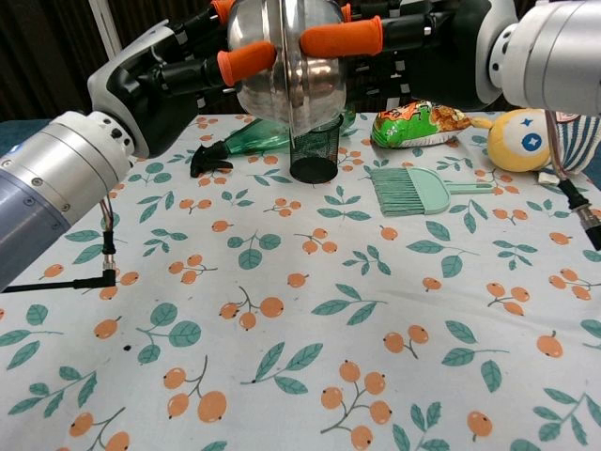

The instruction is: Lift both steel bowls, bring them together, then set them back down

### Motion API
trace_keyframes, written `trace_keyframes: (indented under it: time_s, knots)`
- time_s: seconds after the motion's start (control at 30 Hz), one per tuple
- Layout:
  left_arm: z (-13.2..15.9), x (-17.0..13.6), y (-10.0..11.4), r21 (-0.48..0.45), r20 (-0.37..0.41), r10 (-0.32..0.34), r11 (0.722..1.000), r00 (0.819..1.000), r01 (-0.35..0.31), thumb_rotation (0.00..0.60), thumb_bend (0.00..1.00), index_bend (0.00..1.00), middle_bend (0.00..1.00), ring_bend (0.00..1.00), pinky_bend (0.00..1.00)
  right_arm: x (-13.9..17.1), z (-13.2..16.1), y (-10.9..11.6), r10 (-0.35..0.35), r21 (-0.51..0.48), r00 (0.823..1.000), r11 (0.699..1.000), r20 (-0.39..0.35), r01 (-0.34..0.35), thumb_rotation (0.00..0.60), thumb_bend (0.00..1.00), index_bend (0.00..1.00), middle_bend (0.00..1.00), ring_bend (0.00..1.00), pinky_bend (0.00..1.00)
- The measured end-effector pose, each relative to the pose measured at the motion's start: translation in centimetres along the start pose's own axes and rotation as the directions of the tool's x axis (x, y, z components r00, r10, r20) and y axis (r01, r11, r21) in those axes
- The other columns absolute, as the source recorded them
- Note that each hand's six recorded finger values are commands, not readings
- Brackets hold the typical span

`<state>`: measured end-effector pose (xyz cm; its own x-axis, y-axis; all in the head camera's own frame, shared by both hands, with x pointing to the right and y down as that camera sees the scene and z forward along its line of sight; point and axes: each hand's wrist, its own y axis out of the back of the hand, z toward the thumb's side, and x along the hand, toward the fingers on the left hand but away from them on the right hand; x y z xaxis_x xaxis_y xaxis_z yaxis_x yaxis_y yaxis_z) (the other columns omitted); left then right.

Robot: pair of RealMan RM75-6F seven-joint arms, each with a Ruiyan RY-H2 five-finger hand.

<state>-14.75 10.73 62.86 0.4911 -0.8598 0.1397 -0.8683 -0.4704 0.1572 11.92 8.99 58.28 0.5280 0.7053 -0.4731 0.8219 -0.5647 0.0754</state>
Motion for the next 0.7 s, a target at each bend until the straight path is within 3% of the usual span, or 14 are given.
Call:
trace_keyframes:
  time_s: [0.27, 0.57, 0.7]
  knots:
    - [-0.1, 0.0, -0.1, 0.013, 0.003, -0.002, 1.000, 1.000, 0.002, 0.600, 0.18, 0.46, 0.33, 0.29, 0.45, -0.2, -0.6, -0.2, 0.009, -0.011, 1.000, 1.000, 0.015, -0.009, 0.600, 0.15, 0.35, 0.27, 0.36, 0.29]
    - [1.0, -0.1, 2.4, 0.048, 0.026, 0.029, 0.998, 0.999, -0.030, 0.600, 0.18, 0.46, 0.33, 0.29, 0.45, -0.1, 0.3, 3.0, -0.064, -0.027, 0.998, 0.998, -0.006, 0.064, 0.600, 0.15, 0.35, 0.27, 0.36, 0.29]
    - [0.9, -0.3, 2.7, 0.053, 0.012, 0.030, 0.998, 0.999, -0.031, 0.600, 0.18, 0.46, 0.33, 0.29, 0.45, 0.1, 0.3, 3.0, -0.056, -0.031, 0.998, 0.998, -0.007, 0.056, 0.600, 0.15, 0.35, 0.27, 0.36, 0.29]
